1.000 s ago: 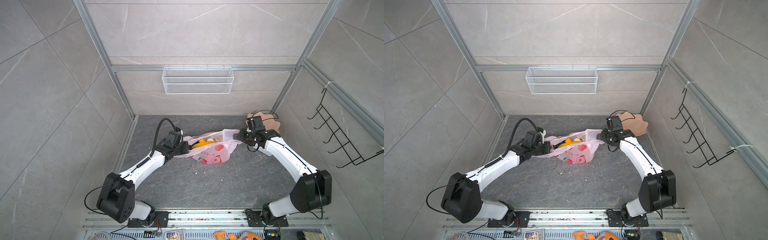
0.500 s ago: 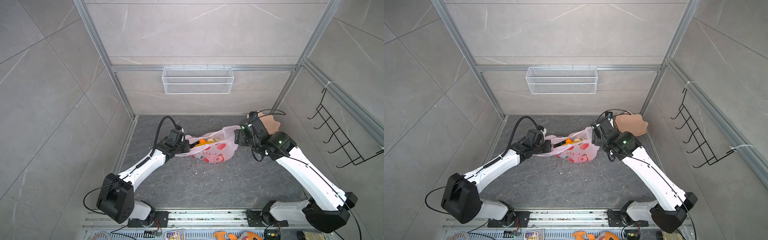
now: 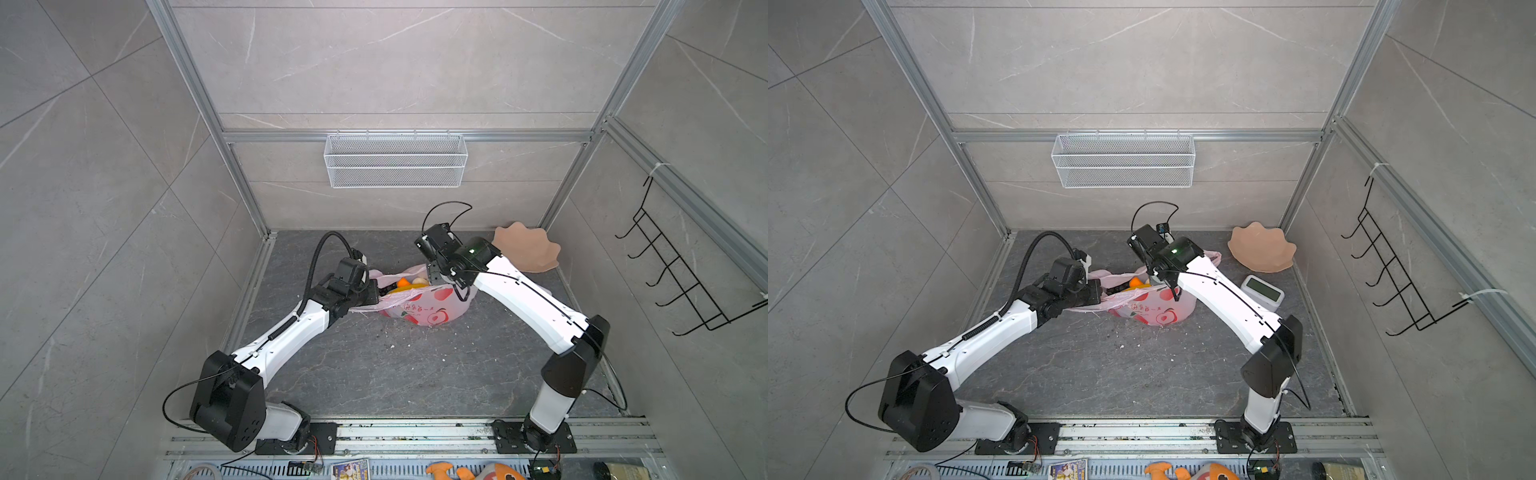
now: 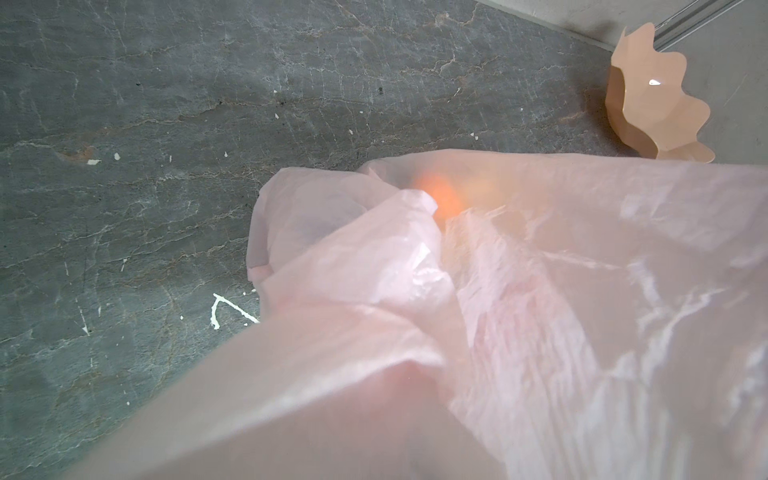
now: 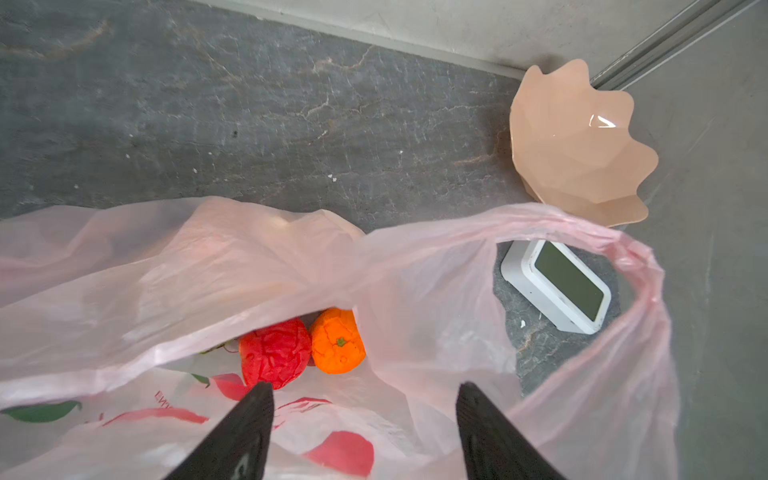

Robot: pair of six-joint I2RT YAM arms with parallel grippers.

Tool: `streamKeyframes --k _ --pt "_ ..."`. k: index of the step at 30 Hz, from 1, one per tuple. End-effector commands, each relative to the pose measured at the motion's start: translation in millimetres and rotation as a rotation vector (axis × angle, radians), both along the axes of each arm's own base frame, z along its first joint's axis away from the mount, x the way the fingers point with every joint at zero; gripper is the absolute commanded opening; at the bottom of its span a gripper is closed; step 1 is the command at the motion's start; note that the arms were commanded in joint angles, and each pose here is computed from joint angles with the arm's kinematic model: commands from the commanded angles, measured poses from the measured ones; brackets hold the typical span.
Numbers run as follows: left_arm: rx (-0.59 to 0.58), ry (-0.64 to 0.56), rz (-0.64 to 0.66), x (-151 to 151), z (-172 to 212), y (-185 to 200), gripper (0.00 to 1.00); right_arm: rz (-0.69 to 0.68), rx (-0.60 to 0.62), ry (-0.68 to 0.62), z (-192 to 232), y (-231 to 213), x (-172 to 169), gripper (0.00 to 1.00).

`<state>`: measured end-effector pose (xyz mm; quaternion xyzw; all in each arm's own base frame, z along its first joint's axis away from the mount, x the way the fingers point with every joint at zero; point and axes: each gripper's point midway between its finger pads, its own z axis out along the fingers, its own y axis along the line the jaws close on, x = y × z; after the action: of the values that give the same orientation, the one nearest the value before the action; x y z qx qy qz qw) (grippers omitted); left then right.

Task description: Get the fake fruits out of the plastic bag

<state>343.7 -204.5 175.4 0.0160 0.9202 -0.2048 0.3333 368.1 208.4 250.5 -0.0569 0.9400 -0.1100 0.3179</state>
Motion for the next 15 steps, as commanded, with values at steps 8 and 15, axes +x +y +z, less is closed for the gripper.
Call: streamKeyframes --k 8,15 --pt "-0.006 -0.035 -0.009 -5.3 10.8 3.4 0.0 -0.067 -0.189 0.083 -35.5 -30.6 23.0 0.71" --pt "0.019 -0.054 -0.027 -11.1 3.7 10.0 0.0 -0.075 -0.004 0.139 -59.6 -33.1 51.5 0.24"
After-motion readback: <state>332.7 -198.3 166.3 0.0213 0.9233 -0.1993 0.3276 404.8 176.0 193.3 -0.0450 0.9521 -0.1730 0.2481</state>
